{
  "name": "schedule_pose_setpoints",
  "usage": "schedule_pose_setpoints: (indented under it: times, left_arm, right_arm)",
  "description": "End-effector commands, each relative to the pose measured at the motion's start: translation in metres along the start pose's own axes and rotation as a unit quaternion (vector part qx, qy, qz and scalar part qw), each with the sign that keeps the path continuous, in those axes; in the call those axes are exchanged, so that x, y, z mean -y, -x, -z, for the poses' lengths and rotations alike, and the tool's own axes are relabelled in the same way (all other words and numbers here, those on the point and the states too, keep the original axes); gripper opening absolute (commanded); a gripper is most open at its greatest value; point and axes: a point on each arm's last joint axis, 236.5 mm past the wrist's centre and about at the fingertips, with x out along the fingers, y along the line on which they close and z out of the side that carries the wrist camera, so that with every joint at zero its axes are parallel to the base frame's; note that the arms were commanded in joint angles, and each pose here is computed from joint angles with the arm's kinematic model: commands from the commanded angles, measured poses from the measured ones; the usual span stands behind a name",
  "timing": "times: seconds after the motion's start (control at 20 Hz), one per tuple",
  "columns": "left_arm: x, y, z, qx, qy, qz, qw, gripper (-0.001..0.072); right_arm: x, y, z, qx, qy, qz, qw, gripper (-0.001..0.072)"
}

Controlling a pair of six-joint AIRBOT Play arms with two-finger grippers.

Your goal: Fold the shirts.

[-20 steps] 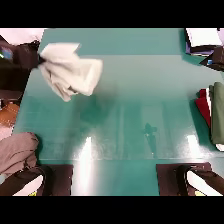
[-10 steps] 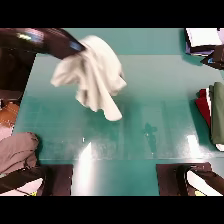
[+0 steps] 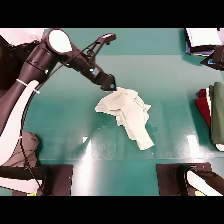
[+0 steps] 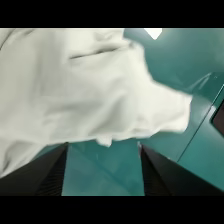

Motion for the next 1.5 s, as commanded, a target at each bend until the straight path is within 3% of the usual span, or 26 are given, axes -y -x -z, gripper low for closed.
schedule_pose_setpoints:
  times: [0.0, 0.05, 0.45, 0.75, 1.0, 1.45]
  left_arm:
    - [-0.027, 0.02, 0.039, -0.056, 0.06, 0.001, 0.997, 0.0506]
    - [-0.03, 0.021, 0.049, -0.058, 0.07, -0.001, 0.996, 0.0457]
    - [-0.073, -0.062, 0.158, -0.054, 0.178, -0.038, 0.982, 0.0462]
    - [-0.109, -0.076, 0.132, 0.02, 0.189, -0.081, 0.978, 0.0462]
    - [-0.103, -0.114, 0.136, 0.005, 0.21, -0.018, 0.977, 0.0462]
    - [-0.119, -0.098, 0.098, 0.055, 0.202, -0.051, 0.976, 0.0459]
  right_arm:
    - [0.0, 0.001, 0.001, -0.002, 0.0, 0.001, 1.0, 0.0017]
    - [0.0, 0.0, 0.001, -0.002, 0.0, 0.001, 1.0, 0.0017]
    - [0.0, 0.0, 0.001, -0.003, 0.0, 0.0, 1.0, 0.0017]
    - [0.0, 0.0, 0.004, -0.009, 0.0, 0.0, 1.0, 0.0017]
    - [0.0, 0.0, 0.004, -0.009, 0.0, 0.001, 1.0, 0.0017]
    - [0.0, 0.0, 0.005, -0.011, 0.0, 0.0, 1.0, 0.0017]
